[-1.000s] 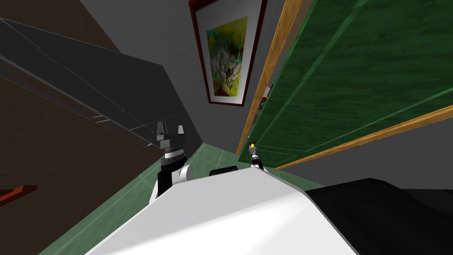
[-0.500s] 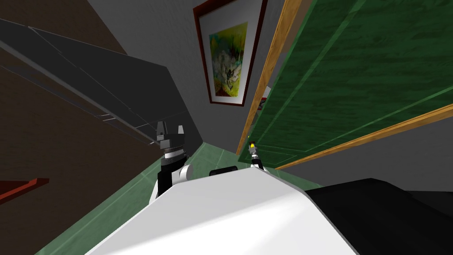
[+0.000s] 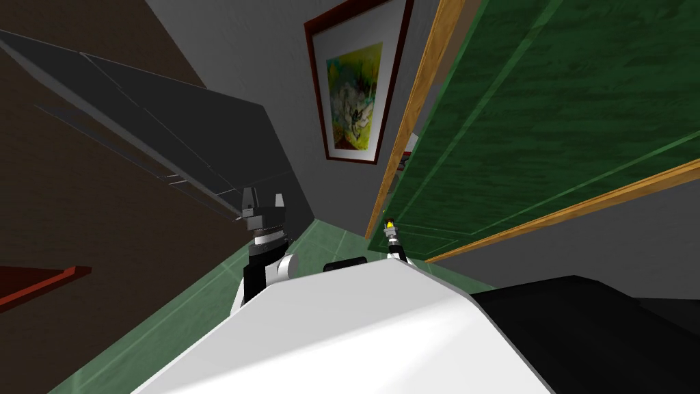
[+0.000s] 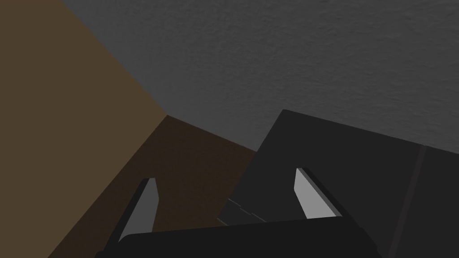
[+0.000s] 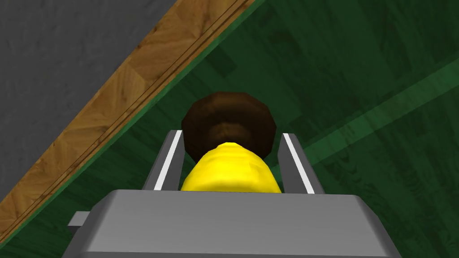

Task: Pull the door open

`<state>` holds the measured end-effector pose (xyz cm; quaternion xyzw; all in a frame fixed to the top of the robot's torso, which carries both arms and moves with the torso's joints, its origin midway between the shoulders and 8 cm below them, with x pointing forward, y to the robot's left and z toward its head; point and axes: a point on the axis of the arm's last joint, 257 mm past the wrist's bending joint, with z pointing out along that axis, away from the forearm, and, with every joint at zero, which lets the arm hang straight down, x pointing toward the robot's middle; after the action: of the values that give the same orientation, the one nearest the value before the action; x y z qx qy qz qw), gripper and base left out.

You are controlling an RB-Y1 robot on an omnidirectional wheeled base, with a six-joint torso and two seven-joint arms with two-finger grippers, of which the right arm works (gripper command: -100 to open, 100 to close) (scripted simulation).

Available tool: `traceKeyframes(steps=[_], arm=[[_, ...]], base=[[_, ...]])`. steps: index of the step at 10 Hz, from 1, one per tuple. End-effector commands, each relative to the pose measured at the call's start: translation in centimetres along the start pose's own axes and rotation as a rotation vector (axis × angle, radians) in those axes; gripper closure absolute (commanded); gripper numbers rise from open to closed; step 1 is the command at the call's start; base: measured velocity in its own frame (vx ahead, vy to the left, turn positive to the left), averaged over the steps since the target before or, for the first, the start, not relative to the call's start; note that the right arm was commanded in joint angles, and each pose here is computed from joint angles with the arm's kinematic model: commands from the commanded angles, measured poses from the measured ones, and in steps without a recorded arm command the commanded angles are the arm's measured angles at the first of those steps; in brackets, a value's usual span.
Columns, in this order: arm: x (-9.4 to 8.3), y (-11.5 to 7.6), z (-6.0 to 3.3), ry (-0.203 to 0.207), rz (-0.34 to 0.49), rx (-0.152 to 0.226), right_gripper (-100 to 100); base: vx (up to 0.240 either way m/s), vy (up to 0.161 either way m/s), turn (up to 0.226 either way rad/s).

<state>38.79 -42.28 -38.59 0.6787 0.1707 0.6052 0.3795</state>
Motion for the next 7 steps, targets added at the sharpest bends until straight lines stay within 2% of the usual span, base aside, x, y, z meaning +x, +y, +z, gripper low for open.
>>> traceKeyframes(steps=[1,7], arm=[[-0.35,-0.43,-0.21,-0.014,0.058,0.008,100],[-0.29,-0.50,0.00,-0.017,0.206,0.006,100]], base=[[-0.044,-0.011,0.042],[-0.030,-0.008,0.024]])
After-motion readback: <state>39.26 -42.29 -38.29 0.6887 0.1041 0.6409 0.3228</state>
